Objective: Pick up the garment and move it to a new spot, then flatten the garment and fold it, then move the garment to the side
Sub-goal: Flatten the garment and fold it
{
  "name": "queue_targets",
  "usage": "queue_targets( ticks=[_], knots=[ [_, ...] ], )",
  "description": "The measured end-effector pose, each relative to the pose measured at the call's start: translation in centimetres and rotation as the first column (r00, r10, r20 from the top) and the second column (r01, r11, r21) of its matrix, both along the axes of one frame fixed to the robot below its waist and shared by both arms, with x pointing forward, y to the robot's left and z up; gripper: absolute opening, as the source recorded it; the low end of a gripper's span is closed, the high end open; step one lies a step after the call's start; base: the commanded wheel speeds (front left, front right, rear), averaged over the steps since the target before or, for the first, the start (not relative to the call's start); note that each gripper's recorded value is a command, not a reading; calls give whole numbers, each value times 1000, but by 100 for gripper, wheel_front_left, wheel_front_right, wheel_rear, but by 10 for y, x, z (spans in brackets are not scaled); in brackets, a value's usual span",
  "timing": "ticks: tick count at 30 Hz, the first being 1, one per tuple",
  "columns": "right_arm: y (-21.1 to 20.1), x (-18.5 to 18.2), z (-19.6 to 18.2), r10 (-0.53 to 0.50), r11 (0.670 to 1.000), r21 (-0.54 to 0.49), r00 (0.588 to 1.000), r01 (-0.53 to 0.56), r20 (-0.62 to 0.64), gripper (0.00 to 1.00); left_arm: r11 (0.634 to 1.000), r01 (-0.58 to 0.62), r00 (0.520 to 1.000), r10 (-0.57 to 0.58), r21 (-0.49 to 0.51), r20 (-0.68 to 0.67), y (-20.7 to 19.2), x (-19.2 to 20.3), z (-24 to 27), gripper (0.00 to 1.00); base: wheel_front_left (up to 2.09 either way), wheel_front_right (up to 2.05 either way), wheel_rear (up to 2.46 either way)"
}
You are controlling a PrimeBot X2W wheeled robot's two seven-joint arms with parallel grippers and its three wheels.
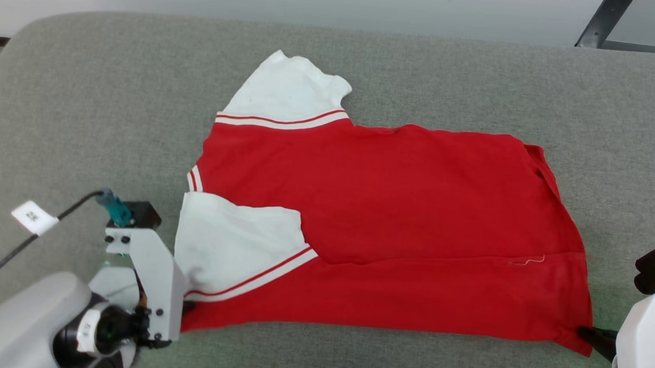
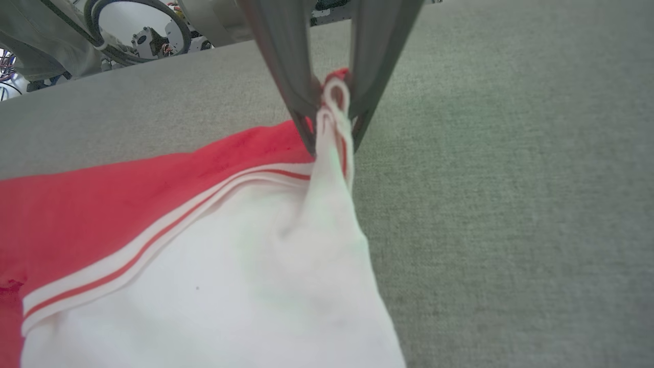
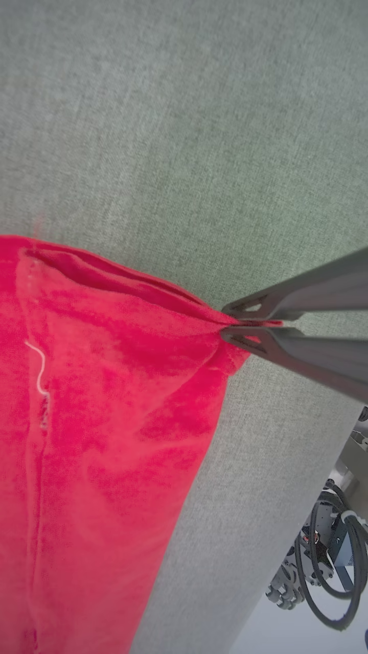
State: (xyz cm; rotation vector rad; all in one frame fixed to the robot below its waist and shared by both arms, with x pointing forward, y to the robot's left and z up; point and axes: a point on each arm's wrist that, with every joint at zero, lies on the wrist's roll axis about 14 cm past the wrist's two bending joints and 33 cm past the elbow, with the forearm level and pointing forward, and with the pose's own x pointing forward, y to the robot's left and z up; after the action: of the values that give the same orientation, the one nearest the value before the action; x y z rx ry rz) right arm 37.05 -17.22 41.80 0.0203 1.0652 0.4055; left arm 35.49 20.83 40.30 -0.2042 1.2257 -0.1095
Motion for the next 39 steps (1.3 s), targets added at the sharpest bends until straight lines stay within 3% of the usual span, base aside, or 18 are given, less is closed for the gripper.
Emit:
queue_targets(
  ticks=[1, 2, 4, 5, 6, 7, 12, 16, 19, 23, 26, 28, 31, 33, 39],
  knots=[
    [0, 1, 1, 1, 1000, -1, 1000, -1, 6, 99, 1000, -2, 1000, 2, 2, 7, 1, 2, 1, 21, 0, 0, 0],
    [-1, 2, 3, 1, 1000, -2, 1000, -1, 18, 100, 1000, -6, 1000, 5, 10, 18, 3, 5, 3, 39, 0, 0, 0],
    [-3, 6, 9, -4, 1000, -4, 999, 5, 48, 100, 1000, -2, 999, 1, 26, 49, 6, 13, 11, 47, 0, 0, 0],
    [-4, 8, 12, -5, 1000, -4, 998, 6, 65, 100, 999, -1, 997, -1, 32, 77, 7, 19, 16, 62, 0, 0, 0],
    [-5, 10, 16, -11, 1000, 2, 996, 11, 83, 100, 999, -2, 995, -2, 37, 101, 8, 24, 21, 87, 0, 0, 0],
    [-5, 12, 20, -16, 1000, 8, 995, 16, 102, 100, 999, -1, 993, -4, 41, 120, 8, 28, 26, 99, 0, 0, 0],
    [-6, 24, 41, -45, 998, 41, 973, 36, 227, 100, 998, 4, 982, -15, 59, 188, 11, 43, 44, 100, 0, 0, 0],
    [-5, 44, 72, -76, 996, 80, 899, 46, 432, 100, 997, 9, 947, -35, 81, 319, 11, 71, 69, 100, 0, 0, 0],
    [-6, 57, 96, -87, 995, 88, 792, 42, 604, 100, 994, 30, 893, -76, 110, 444, 9, 98, 90, 100, 0, 0, 0],
    [-10, 68, 126, -89, 996, 82, 595, 38, 799, 100, 992, 51, 831, -108, 119, 545, 3, 130, 107, 100, 0, 0, 0],
    [-17, 71, 139, -84, 996, 68, 460, 52, 884, 100, 989, 78, 789, -138, 125, 598, -5, 154, 118, 100, 0, 0, 0],
    [-18, 72, 139, -83, 996, 66, 400, 56, 913, 100, 987, 93, 758, -154, 129, 634, -10, 172, 126, 100, 0, 0, 0],
    [-17, 72, 132, -102, 994, 86, 362, 61, 927, 100, 984, 107, 712, -174, 140, 680, -16, 199, 135, 100, 0, 0, 0],
    [-18, 73, 128, -115, 993, 98, 350, 65, 930, 100, 985, 115, 706, -172, 129, 687, -20, 214, 134, 100, 0, 0, 0],
    [-29, 77, 101, -138, 989, 104, 394, 107, 909, 100, 975, 163, 767, -221, 150, 602, -24, 249, 102, 100, 0, 0, 0]
  ],
)
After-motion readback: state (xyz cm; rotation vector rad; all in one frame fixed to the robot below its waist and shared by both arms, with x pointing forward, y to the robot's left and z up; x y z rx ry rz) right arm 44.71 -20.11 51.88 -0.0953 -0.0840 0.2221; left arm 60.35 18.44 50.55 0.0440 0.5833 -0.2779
